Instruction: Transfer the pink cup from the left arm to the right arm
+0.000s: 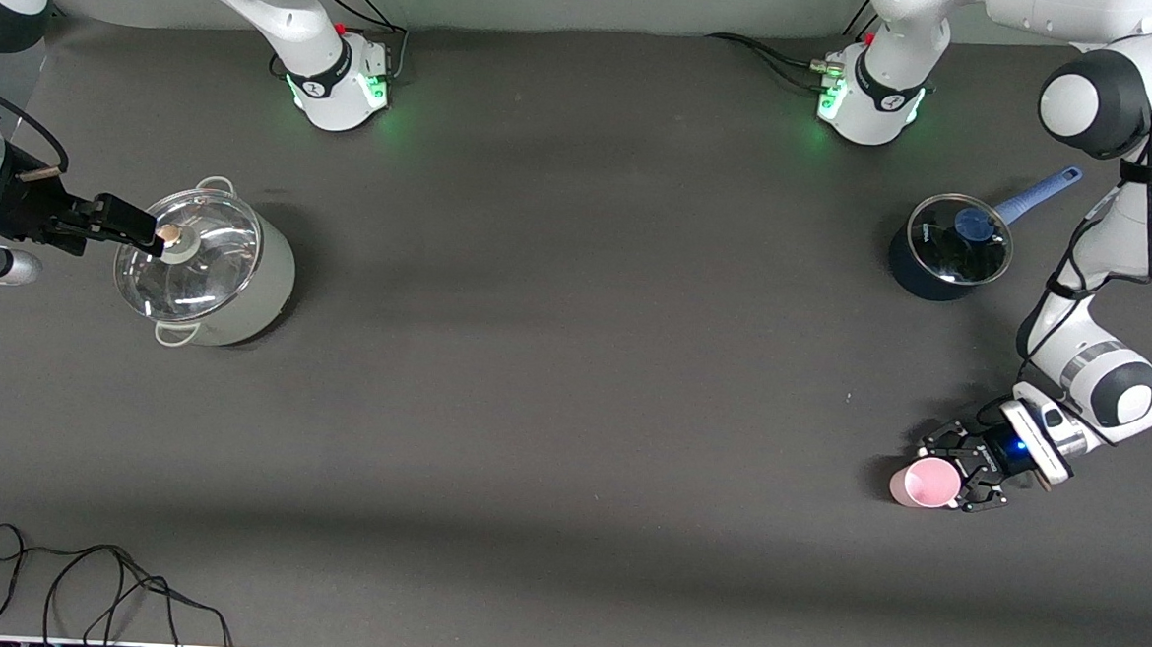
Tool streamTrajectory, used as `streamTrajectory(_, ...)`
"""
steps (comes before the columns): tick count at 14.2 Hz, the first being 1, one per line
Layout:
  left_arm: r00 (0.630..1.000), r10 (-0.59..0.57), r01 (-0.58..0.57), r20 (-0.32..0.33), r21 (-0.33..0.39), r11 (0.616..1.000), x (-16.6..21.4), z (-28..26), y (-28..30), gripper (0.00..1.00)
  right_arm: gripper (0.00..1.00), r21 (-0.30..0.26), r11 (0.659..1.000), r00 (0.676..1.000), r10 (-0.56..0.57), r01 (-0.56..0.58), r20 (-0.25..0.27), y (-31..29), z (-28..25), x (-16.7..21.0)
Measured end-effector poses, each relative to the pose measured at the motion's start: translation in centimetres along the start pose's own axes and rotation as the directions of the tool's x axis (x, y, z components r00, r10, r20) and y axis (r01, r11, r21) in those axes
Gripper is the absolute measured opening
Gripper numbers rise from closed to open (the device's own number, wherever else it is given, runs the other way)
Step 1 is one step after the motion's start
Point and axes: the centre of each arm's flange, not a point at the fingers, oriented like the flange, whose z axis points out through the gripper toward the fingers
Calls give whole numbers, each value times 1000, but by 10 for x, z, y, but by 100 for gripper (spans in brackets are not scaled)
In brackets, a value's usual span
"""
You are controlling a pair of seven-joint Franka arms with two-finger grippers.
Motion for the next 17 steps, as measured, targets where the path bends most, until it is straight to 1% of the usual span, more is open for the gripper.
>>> streamTrajectory(3,1000,-24,24,-4,-3,1000,9,5,-4,65,100,0,1000,1000,0,0,0,0,0,0)
streamTrajectory(5,999,-37,37,6,-7,999,35,15,-11,65,100,0,1000,1000,0,0,0,0,0,0)
streamTrajectory(7,999,-41,41,16,4,999,75,36,-12,65,100,0,1000,1000,0,0,0,0,0,0)
streamTrajectory(10,998,-54,54,13,60,997,144,86,12,65,100,0,1000,1000,1,-1,0,0,0,0)
streamTrajectory(13,996,-91,92,-12,106,990,217,141,61,65,100,0,1000,1000,7,-7,0,1,0,0)
streamTrajectory(17,992,-127,128,-16,108,986,315,213,160,65,100,1,997,997,82,-82,0,5,0,0)
